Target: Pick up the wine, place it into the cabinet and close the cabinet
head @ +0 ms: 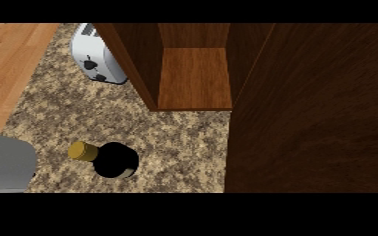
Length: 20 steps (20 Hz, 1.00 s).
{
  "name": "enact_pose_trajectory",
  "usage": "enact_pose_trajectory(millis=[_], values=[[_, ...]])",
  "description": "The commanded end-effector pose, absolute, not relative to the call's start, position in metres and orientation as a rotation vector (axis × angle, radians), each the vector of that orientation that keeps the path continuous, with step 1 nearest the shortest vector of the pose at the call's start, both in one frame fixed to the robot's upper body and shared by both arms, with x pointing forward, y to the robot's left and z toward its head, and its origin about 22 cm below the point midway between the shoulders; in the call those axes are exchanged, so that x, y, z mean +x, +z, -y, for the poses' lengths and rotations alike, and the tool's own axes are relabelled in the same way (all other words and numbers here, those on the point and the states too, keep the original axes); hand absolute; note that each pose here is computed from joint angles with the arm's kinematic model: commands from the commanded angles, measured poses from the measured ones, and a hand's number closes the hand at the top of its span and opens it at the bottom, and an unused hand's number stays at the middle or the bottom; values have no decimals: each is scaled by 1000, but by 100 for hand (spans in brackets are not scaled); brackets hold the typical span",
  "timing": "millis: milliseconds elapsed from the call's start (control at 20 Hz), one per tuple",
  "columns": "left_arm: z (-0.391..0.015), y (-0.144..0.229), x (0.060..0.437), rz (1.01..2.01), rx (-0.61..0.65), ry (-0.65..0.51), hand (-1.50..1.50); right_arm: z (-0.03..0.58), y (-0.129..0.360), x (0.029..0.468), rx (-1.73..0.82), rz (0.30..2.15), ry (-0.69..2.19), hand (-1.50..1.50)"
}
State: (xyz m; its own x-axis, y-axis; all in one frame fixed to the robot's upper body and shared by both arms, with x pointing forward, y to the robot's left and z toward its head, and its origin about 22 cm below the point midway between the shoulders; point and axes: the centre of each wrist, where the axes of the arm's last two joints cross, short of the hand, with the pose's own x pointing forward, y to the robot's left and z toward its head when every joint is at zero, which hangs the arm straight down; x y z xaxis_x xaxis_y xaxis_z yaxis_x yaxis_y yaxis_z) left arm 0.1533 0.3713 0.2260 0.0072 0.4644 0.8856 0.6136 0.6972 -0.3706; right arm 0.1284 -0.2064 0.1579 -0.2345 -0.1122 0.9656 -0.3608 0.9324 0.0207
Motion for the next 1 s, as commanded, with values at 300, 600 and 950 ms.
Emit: enact_pose_trajectory(millis=[300,600,950], values=[[-380,195,168,1624,-757,-151,-150,218,198,85,411,1906,205,-150],[-372,171,197,1606,-719,-184,-150,220,195,89,404,1872,225,-150],[-355,116,218,1547,-710,-225,-150,219,178,107,422,1891,204,-150]])
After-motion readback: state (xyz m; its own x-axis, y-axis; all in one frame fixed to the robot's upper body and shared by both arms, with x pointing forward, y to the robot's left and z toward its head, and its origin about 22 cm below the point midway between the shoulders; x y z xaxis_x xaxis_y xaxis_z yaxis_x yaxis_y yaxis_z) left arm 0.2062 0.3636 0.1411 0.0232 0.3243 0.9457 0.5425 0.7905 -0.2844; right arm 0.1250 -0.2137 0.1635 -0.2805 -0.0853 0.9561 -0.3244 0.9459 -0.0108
